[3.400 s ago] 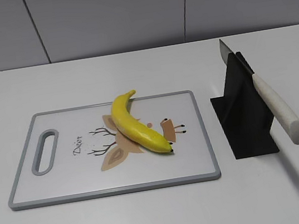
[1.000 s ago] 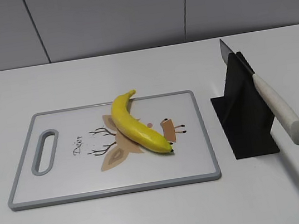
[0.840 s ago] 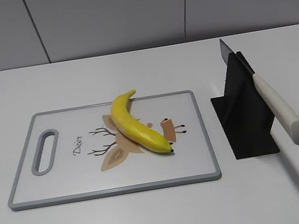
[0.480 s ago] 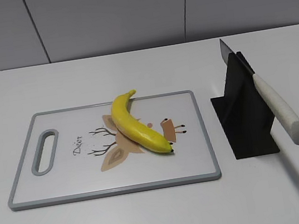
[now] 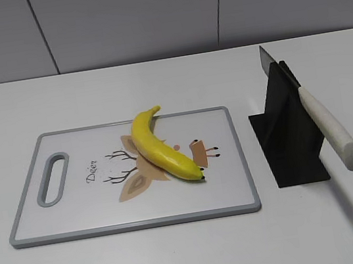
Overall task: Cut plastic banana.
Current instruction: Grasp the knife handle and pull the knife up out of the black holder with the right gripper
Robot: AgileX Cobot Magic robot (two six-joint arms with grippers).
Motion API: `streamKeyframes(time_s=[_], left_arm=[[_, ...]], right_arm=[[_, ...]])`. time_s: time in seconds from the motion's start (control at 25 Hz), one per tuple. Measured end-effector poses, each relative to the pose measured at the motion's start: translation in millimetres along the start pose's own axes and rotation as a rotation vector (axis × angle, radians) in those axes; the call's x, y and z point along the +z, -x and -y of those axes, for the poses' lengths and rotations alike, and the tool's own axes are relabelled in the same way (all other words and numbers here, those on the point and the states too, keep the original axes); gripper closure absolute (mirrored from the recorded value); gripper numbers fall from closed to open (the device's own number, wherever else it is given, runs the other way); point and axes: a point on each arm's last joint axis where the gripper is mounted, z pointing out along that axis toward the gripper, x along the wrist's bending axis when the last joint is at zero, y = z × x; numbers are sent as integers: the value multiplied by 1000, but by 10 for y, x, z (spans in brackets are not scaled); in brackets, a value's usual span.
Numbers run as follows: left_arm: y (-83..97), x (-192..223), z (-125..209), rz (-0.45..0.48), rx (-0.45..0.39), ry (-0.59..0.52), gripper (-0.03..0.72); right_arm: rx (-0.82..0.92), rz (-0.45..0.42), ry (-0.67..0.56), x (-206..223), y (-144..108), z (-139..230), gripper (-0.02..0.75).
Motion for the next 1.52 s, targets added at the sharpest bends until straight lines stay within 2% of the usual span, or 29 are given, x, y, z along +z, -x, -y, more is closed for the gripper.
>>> streamKeyframes(time_s=[0.12, 0.36, 0.52, 0.76, 1.16, 1.28, 1.36, 1.52], left_arm=[[0, 0, 0, 0, 0, 0, 113], [0, 0, 0, 0, 0, 0, 113], [0, 0, 0, 0, 0, 0, 113], [0, 0, 0, 0, 0, 0, 113], [0, 0, 0, 0, 0, 0, 113], [0, 0, 0, 0, 0, 0, 113], [0, 0, 0, 0, 0, 0, 113], [0, 0, 0, 0, 0, 0, 113]], right_arm=[[-36, -5, -37, 83, -109, -17, 214], [-94, 86, -156, 407, -388, -102, 214], [-101, 107, -201, 596, -554, -214, 214], [-90, 185, -291, 935, -510, -296, 214], [-51, 235, -461, 1527, -430, -310, 215], [-46, 239, -470, 1642, -417, -319, 217], [-39, 239, -459, 1660, -416, -329, 234], [-31, 248, -455, 1659, -410, -331, 328]])
